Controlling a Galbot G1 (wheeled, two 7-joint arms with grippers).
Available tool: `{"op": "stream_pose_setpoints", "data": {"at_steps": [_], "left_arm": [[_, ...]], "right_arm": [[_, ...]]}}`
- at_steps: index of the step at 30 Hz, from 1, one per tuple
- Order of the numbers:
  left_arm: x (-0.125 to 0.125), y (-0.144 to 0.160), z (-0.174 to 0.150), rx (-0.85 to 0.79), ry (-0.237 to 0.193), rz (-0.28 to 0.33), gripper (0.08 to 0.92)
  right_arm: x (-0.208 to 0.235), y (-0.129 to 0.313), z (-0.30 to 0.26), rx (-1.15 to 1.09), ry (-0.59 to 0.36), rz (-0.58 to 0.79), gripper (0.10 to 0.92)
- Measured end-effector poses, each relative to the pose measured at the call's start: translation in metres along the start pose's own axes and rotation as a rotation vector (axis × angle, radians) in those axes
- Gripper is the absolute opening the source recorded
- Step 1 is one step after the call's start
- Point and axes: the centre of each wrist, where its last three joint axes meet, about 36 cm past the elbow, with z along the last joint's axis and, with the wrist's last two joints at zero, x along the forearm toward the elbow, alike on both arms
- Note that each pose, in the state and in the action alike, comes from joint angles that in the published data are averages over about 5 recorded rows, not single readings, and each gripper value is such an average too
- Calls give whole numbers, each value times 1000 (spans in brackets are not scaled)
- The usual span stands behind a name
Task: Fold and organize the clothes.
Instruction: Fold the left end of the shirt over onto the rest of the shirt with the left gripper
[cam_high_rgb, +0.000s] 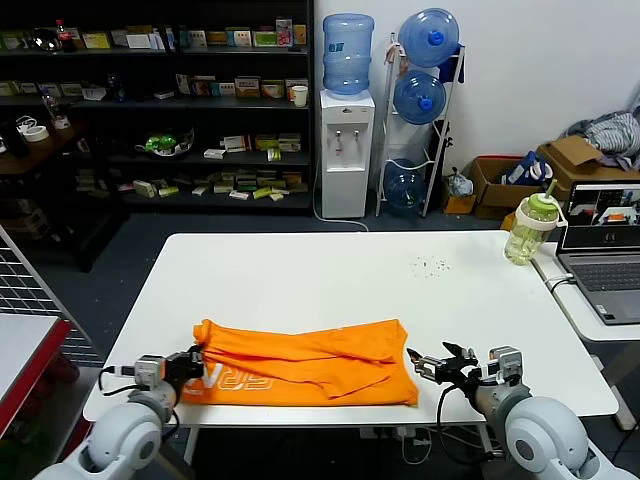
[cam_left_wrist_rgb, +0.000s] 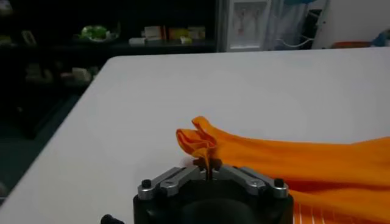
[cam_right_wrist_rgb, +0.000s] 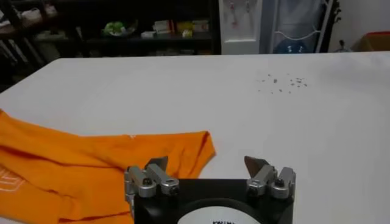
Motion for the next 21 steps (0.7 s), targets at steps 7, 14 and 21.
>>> {"op": "stream_pose_setpoints", "data": {"at_steps": [7, 14, 21], "left_arm": [[9, 65, -19, -71, 12, -115, 107], [15, 102, -39, -125, 26, -185, 107], [24, 62, -52, -38, 43, -119, 107]], "right_arm": [[-6, 7, -1, 1, -14, -14, 823], [-7, 11, 1, -1, -25, -14, 823], [-3, 14, 7, -3, -22, 4, 823]]}}
